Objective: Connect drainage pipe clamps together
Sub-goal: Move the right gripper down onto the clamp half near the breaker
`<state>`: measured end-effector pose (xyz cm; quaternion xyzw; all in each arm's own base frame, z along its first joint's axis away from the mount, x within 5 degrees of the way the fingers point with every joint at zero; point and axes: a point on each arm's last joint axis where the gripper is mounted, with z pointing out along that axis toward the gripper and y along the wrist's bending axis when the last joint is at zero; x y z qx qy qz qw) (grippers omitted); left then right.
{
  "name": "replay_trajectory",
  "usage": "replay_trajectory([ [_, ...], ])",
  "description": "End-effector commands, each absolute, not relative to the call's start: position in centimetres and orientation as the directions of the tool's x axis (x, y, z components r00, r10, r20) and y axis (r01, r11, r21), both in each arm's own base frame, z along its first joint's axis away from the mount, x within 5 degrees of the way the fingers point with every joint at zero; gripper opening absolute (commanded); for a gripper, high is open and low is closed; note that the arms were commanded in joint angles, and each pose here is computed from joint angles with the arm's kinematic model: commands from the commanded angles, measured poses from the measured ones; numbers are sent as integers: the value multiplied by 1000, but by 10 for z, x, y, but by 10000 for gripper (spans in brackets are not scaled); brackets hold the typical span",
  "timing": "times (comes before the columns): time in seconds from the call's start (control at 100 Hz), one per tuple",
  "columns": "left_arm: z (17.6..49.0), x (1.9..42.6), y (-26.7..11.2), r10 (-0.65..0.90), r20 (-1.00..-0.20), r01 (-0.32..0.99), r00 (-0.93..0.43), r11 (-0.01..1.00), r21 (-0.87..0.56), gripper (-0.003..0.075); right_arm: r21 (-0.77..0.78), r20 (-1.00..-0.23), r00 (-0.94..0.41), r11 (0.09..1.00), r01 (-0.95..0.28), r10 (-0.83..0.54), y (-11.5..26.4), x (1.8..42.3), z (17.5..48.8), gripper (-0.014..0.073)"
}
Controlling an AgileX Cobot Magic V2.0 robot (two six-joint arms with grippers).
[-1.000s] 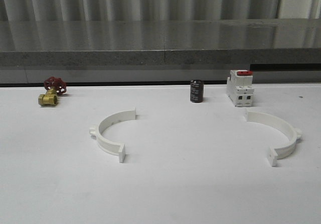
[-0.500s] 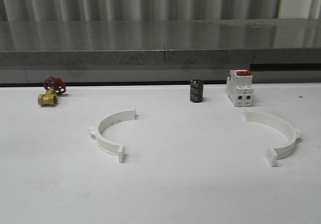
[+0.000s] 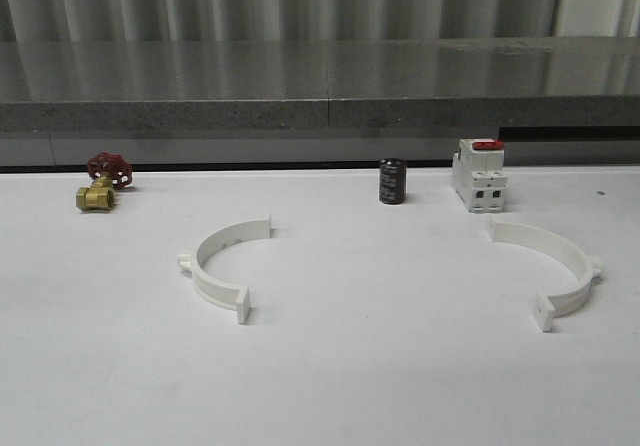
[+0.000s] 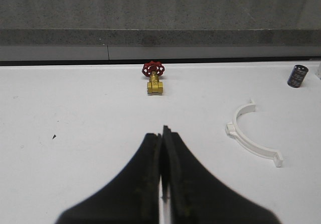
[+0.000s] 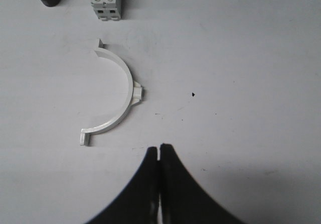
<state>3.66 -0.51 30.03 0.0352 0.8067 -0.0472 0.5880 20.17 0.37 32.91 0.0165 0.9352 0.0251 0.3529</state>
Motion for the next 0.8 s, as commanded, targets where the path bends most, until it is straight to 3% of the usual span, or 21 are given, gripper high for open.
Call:
replay_trajectory([
  [0.0, 314, 38, -6, -18, -975, 117, -222, 992, -45, -21, 77, -681, -730, 997, 14, 63, 4, 220, 335, -27],
  [0.08, 314, 38, -6, -18, -975, 117, -222, 992, -45, -21, 91, -647, -759, 996, 19, 74, 5, 230, 325, 91],
  [0.25, 314, 38, -6, -18, -975, 117, -222, 992, -45, -21, 111, -598, -796, 993, 29, 90, 6, 244, 309, 539],
  [0.32, 314, 38, -6, -18, -975, 117, -222, 992, -45, -21, 111, -589, -803, 993, 27, 88, 7, 249, 304, 655],
  [0.52, 314, 38, -6, -18, -975, 117, -222, 992, -45, -21, 89, -590, -807, 995, -50, 12, 22, 271, 291, 633],
  [0.79, 314, 38, -6, -18, -975, 117, -222, 992, -45, -21, 85, -511, -859, 993, -83, -28, 39, 313, 247, 633],
])
